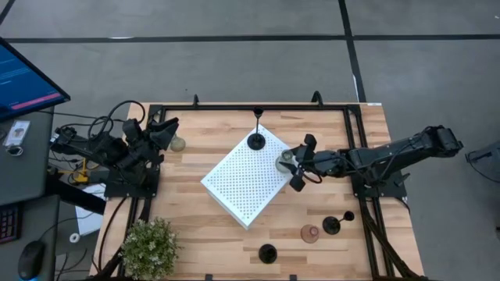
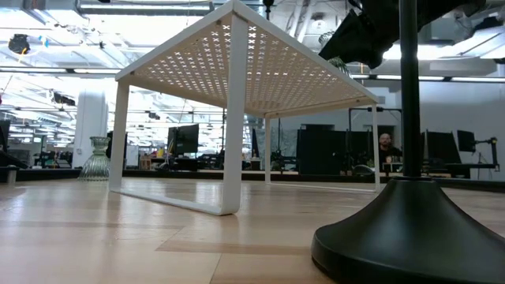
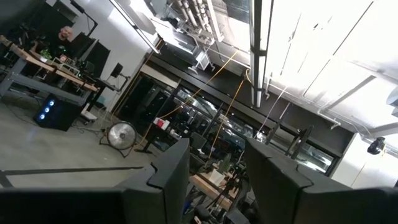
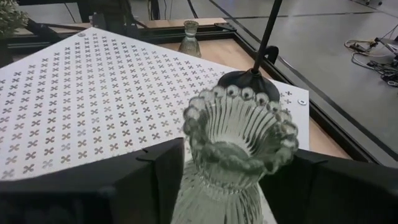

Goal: Pick & Place candle stick holders
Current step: Put the right green glass candle holder on the shelf

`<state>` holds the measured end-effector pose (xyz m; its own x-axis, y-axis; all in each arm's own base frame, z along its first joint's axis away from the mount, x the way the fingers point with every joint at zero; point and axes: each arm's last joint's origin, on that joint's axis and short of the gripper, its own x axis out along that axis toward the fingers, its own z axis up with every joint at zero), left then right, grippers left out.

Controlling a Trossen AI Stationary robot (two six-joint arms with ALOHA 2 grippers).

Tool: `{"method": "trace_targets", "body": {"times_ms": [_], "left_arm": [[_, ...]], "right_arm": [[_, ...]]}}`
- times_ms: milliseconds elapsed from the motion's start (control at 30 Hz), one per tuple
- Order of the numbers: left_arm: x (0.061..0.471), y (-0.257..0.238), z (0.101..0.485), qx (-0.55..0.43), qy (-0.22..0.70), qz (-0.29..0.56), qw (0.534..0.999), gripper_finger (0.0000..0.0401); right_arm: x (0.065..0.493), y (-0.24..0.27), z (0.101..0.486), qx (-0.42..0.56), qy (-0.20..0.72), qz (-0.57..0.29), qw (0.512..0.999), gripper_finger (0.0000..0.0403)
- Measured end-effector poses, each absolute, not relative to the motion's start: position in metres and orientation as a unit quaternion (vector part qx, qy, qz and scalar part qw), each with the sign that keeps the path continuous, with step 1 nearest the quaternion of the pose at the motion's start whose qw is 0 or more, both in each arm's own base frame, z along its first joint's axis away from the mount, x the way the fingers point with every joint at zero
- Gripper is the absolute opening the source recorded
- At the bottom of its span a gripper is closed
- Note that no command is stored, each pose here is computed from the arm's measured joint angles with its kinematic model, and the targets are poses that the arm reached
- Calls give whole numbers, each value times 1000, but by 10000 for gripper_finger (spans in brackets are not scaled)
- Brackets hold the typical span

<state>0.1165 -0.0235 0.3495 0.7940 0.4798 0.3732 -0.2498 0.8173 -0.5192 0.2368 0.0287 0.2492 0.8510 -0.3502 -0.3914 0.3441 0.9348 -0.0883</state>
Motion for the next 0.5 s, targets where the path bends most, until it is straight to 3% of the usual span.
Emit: {"method": "trace_targets", "body": {"times_ms": [267,500], "left_arm": [[116,-23,349,-228,-252,198,919,158],[117,-23,349,-224,-251,199,920,207]], "right_arm": [[239,29,254,2,178,-180,967,252],[245,30,283,-30,151,-171,973,261]]}}
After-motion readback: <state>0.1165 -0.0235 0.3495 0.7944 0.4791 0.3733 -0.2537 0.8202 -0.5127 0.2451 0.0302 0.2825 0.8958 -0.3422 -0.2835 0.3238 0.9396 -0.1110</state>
